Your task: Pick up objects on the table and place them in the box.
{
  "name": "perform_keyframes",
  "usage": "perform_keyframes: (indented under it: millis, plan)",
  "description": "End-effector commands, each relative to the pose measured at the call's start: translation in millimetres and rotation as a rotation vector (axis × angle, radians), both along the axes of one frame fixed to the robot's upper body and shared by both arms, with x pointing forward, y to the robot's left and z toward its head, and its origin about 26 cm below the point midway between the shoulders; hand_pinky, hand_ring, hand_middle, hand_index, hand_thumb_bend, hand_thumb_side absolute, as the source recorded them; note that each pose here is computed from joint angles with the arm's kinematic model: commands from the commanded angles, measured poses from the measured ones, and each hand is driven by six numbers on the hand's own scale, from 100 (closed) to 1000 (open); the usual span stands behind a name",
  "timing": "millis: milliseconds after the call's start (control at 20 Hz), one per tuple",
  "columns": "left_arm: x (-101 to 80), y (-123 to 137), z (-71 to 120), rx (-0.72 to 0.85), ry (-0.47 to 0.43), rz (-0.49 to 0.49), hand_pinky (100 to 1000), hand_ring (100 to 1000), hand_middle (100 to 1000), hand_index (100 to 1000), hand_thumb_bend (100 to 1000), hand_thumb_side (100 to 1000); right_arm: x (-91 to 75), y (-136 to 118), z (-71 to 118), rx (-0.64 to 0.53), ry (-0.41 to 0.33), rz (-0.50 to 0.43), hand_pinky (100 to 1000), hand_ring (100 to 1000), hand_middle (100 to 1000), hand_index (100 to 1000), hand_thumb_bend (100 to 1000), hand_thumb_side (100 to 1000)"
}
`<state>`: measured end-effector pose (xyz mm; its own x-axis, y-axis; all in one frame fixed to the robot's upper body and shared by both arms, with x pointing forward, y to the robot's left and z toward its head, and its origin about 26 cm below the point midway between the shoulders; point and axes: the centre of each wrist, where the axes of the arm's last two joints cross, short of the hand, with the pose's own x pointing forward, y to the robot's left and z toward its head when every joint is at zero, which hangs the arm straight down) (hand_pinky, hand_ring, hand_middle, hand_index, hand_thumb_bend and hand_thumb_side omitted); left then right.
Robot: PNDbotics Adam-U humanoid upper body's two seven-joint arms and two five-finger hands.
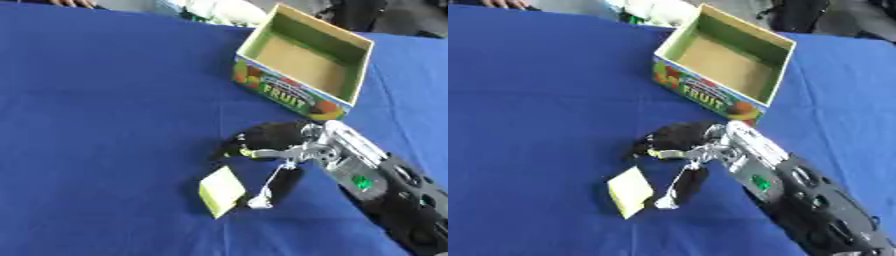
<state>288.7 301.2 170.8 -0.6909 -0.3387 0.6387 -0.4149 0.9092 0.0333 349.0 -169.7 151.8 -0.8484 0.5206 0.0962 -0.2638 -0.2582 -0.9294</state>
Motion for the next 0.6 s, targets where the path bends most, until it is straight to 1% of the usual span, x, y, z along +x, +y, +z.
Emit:
perform_keyframes:
  millis: [50, 400, 450, 500, 550, 600]
  plan:
    - [-1.3, -0.6, 8.9, 0.022, -0.026, -0.013, 826, 709, 933, 730, 241, 822, 2.1, -1.1, -3.7, -0.015, 0.003, -0.015, 900, 926, 841, 978, 350, 469]
    - [-1.1, -0.6, 9.3, 0.022, -0.027, -0.014, 826, 710, 933, 730, 242, 822, 3.7, -1.0, -5.5, -0.020, 0.008, -0.014, 898, 924, 835, 971, 350, 469]
    - [-1.1, -0.6, 9.3, 0.022, -0.027, -0.014, 827, 711, 934, 730, 239, 825, 3.7, -0.8, -4.6, -0.017, 0.005, -0.012, 881, 899, 706, 826, 352, 443]
    - [-1.1, -0.7, 9.3, 0.022, -0.027, -0.014, 827, 711, 934, 730, 239, 826, 3.0, -0.8, -0.8, -0.001, -0.008, -0.006, 878, 893, 688, 814, 343, 446]
    - [-1.0, -0.7, 9.3, 0.022, -0.026, -0.014, 827, 711, 934, 730, 238, 827, 2.1, -1.3, 2.0, 0.015, -0.020, -0.002, 872, 880, 652, 786, 322, 448]
    - [-1.1, -0.7, 9.3, 0.023, -0.025, -0.014, 827, 711, 934, 730, 239, 827, 1.3, -1.8, 4.1, 0.029, -0.032, 0.000, 871, 877, 644, 777, 312, 453]
